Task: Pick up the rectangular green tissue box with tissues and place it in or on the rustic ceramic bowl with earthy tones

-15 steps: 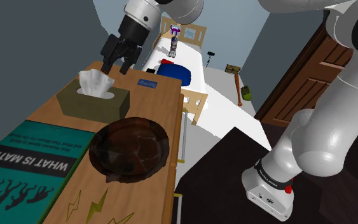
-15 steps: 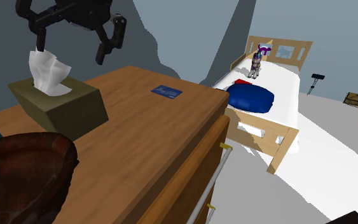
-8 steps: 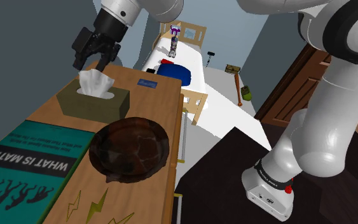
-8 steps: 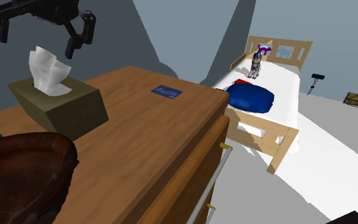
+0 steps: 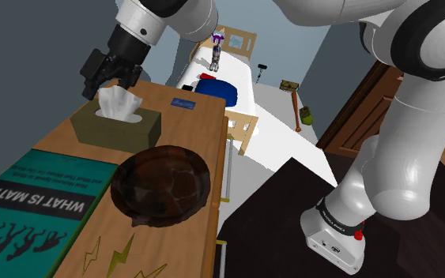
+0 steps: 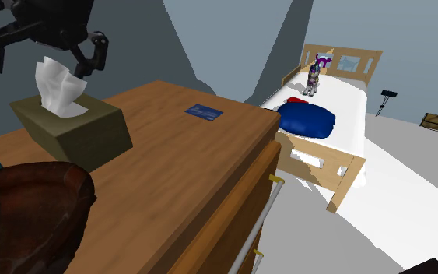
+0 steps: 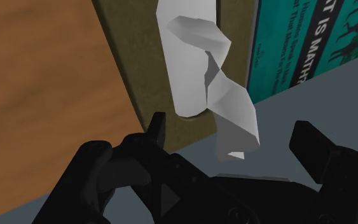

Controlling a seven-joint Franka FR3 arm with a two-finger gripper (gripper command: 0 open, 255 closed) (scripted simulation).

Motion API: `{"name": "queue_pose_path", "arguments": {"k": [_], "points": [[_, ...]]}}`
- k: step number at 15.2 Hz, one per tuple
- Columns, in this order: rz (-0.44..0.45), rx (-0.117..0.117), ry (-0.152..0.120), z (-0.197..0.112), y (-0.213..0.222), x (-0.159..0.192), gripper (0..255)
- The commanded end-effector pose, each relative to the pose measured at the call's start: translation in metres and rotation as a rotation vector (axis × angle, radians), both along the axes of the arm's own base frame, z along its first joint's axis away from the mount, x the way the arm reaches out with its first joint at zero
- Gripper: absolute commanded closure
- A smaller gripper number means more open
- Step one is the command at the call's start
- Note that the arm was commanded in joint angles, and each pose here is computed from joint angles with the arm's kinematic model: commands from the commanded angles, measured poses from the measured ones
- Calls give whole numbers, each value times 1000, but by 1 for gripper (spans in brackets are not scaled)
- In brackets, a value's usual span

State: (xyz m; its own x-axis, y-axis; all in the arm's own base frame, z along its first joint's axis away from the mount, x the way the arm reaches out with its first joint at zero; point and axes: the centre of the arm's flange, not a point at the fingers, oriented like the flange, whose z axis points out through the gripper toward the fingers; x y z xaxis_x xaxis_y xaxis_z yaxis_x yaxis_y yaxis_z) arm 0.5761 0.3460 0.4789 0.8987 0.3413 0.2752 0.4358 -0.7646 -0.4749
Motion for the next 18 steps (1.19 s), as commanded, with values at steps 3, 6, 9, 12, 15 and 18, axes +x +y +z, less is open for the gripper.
{"name": "queue_pose_path", "arguments": {"k": [3,6,9,12,15,18], "points": [[0,0,0,0,0,0,0],[0,0,0,0,0,0,255],[0,0,0,0,0,0,255],[0,0,0,0,0,1,255],[0,0,0,0,0,0,255],[0,0,0,16,0,0,255]]}}
